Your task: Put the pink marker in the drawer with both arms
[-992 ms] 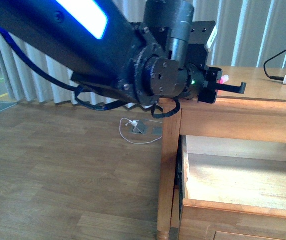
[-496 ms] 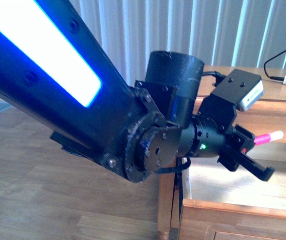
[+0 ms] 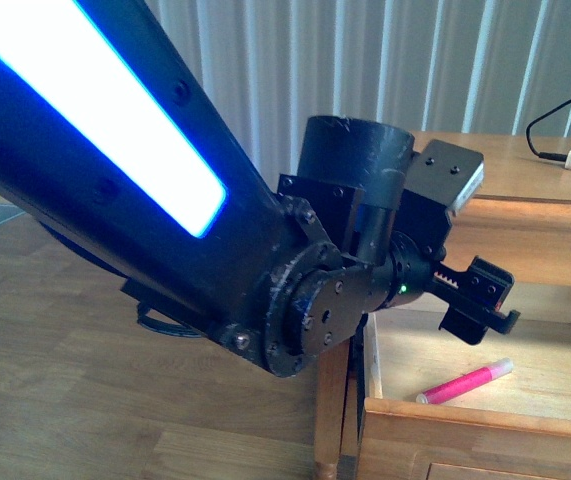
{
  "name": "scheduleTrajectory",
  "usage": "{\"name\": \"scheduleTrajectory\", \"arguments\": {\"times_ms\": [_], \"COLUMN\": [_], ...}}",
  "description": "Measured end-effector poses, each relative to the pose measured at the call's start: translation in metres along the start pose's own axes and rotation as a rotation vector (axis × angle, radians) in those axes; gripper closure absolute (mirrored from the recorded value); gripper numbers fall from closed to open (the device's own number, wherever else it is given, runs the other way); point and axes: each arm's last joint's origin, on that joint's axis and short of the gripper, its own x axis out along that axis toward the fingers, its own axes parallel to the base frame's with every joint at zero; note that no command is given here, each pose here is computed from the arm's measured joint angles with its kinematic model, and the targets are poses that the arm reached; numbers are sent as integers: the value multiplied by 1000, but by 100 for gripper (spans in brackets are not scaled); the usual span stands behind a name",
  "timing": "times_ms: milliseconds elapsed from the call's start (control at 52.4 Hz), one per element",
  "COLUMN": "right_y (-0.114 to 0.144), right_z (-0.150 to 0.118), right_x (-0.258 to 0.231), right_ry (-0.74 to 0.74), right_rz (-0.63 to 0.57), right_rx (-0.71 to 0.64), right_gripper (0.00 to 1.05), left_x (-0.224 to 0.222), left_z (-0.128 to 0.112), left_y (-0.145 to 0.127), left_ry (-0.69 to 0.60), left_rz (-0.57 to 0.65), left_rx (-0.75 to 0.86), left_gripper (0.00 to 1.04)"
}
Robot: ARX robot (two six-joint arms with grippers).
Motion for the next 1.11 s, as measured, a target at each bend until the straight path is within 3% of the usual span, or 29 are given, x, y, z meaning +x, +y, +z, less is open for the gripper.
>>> {"name": "scheduleTrajectory", "arguments": {"times_ms": [95, 305, 458, 572, 744, 858, 934, 1106], "right_y": [0, 0, 0, 0, 0, 0, 0, 0], "right_z": [0, 0, 0, 0, 0, 0, 0, 0], "right_x": [0, 0, 0, 0, 0, 0, 0, 0], "right_ry": [0, 0, 0, 0, 0, 0, 0, 0], "right_rz": [0, 0, 0, 0, 0, 0, 0, 0], "right_rx": [0, 0, 0, 0, 0, 0, 0, 0], "right_gripper": [8, 8, 8, 8, 8, 8, 8, 8], "left_x": [-21, -86, -153, -209, -277, -313, -326, -328], "left_z": [13, 37, 37, 30, 9, -22, -41, -45], "left_y": [11, 42, 56, 54, 47, 40, 35, 34], "left_ry": [-10, -83, -116, -142, -176, -141, -118, -116], "left_rz": [55, 173, 248, 260, 370, 462, 510, 513], "left_rx": [-23, -42, -51, -95, -185, -279, -319, -336], "left_gripper": [5, 6, 6, 6, 6, 6, 6, 6]}}
